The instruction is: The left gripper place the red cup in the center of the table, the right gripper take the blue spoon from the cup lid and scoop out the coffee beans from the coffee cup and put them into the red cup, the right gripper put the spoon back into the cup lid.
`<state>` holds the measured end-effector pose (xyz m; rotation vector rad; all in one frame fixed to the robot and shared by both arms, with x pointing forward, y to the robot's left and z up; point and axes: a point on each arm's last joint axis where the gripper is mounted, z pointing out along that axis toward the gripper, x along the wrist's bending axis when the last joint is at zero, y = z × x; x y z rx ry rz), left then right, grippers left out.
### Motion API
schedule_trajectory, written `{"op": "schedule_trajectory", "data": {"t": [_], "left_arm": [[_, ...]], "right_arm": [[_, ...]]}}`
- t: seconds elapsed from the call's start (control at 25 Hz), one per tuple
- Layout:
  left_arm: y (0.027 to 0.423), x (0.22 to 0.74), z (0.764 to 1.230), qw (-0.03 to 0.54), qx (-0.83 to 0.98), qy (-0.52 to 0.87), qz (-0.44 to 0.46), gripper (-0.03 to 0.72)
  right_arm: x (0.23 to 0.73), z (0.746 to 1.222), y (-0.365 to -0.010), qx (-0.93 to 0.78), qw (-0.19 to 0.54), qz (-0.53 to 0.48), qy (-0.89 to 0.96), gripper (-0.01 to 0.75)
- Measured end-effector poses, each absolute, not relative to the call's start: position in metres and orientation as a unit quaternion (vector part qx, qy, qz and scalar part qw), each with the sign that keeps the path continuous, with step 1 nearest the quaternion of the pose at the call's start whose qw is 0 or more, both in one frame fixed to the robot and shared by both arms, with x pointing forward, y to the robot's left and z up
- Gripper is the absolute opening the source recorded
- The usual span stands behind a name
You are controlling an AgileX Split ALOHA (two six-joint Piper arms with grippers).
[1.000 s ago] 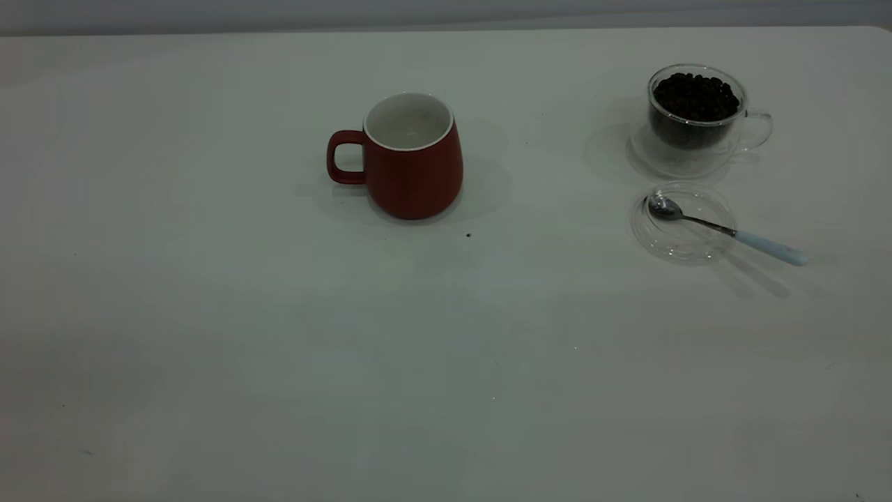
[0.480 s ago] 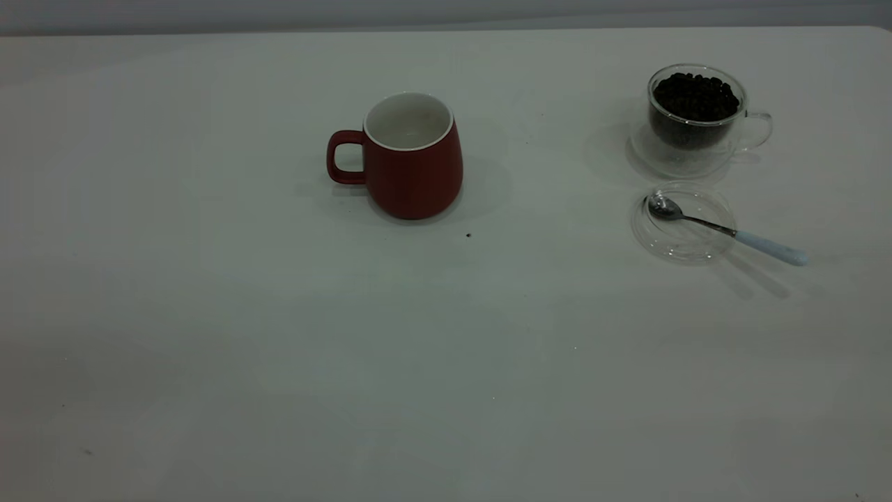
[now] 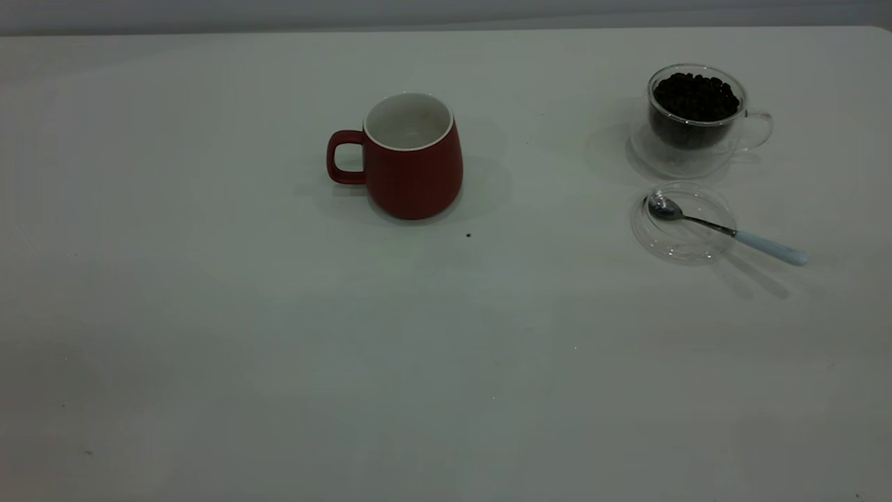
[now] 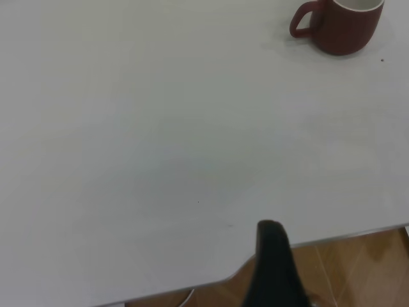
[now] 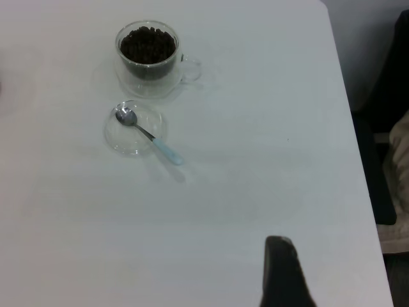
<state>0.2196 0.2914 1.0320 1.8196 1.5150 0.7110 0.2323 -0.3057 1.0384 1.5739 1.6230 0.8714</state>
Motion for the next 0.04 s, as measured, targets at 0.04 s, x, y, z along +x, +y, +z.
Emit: {"op": "schedule_trajectory", "data": {"t": [0.04], "left_arm": [[0.2914, 0.2196, 1.0320, 0.329, 0.695, 0.579, 0.272, 0.587]], "right_arm": [[0.2323, 1.0384, -0.3057, 0.608, 0.352, 0.337, 0.627, 0.496]]}}
